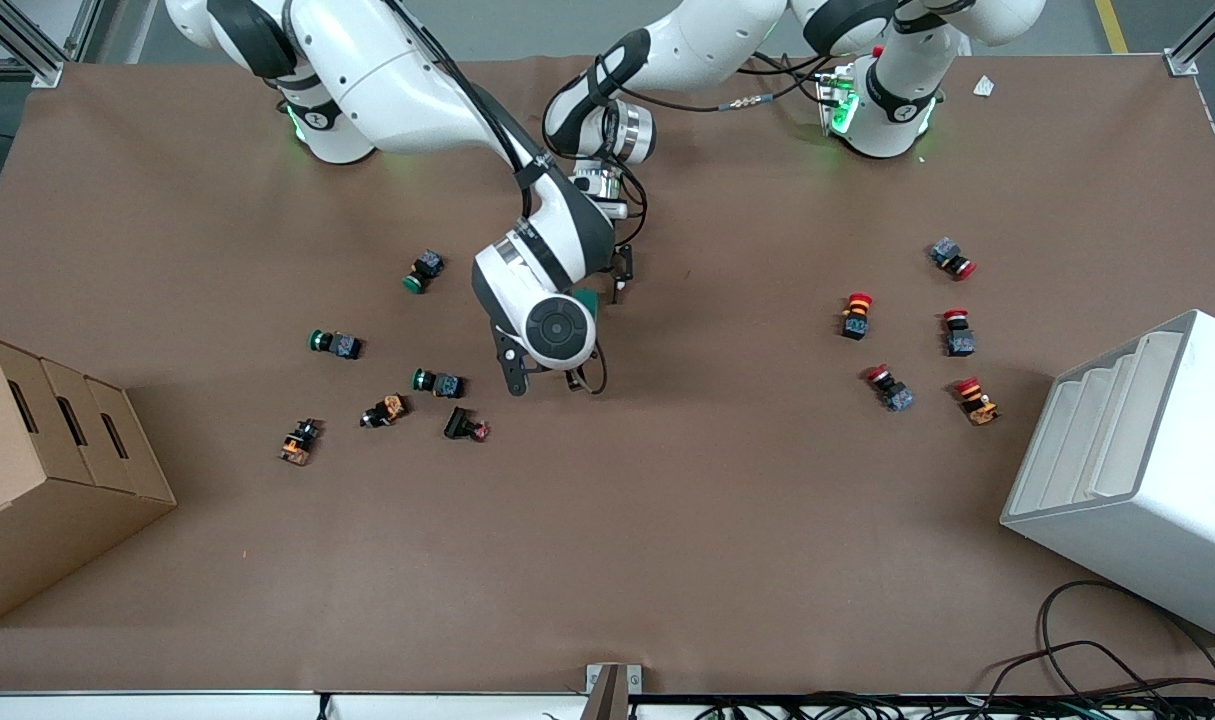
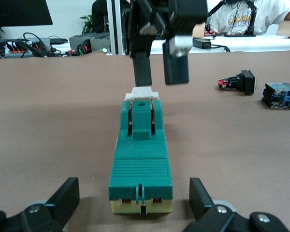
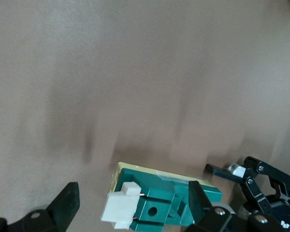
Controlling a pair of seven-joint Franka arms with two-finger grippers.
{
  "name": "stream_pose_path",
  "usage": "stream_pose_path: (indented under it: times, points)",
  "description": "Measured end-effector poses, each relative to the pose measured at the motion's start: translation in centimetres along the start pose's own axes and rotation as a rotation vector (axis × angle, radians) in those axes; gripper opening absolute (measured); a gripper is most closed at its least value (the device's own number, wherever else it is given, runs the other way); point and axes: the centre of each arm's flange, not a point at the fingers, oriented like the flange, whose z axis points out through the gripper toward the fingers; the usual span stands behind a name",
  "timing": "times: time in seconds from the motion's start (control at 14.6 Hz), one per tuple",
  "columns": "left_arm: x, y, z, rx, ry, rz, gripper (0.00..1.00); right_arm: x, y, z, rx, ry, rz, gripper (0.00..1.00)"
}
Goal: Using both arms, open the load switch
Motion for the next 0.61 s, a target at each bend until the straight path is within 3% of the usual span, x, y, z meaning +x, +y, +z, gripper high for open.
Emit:
stream_pose_path:
  times: [0.34,0.61]
  points:
    - [0.0,0.0,0.0,0.001,0.003,0.001,1.00,-0.8,0.4,1.0,-0.029,-0.005,-0.003,1.00]
    - [-0.1,0.0,0.0,0.002,0.006,0.001,1.00,-1.5,1.2,-0.1,-0.087,0.007,-0.016,1.00]
